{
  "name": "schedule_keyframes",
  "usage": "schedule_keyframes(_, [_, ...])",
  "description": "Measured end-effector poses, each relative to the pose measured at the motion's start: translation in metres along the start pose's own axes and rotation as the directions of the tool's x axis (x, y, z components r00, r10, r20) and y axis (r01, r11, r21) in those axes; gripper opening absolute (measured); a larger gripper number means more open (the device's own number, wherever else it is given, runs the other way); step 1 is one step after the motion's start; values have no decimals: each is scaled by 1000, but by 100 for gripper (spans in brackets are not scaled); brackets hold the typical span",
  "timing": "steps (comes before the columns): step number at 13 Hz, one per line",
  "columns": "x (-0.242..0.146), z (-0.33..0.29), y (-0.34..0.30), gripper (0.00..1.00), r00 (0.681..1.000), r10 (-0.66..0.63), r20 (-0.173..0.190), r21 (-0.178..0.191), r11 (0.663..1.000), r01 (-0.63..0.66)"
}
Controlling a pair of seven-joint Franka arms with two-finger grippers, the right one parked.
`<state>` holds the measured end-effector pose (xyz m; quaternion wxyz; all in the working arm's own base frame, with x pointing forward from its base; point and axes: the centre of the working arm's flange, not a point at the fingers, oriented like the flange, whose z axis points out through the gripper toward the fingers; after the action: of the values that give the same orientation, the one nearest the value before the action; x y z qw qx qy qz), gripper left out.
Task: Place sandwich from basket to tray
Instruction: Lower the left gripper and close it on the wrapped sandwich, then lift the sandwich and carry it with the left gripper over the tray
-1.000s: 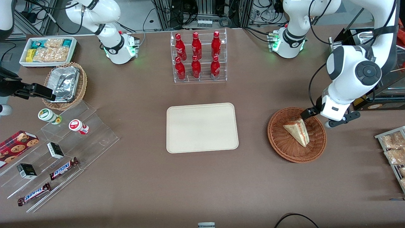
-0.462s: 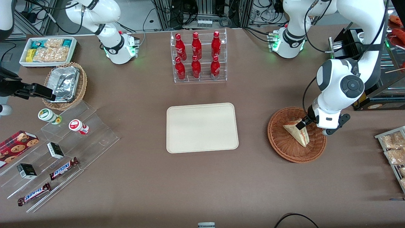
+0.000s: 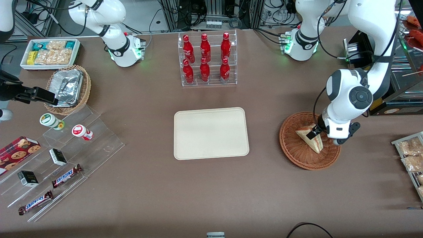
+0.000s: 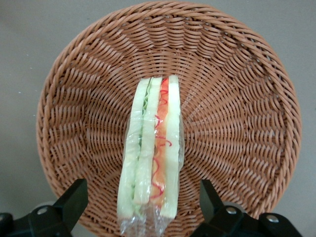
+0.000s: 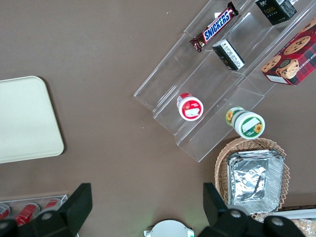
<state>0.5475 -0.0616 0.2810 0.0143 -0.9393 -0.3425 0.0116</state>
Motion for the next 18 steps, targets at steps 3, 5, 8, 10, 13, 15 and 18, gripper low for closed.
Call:
schedule_keyframes(3, [1,14,1,100,1000,-19,4,3,1000,19])
schedule_keyframes(5, [1,23,1,96,999,-35,11,10,999,35])
schedule_keyframes(8, [-2,33,2,58,998,-64,22,23,998,63])
schedule_keyframes(10, [-3,33,4,38,998,-65,22,23,998,64])
schedule_keyframes(13, [-7,19,14,29,998,-28,51,52,998,25])
schedule_keyframes(15, [-14,-11,34,26,994,48,98,89,994,-56])
schedule_keyframes(18, [-25,-68,65,16,976,163,142,106,978,-178])
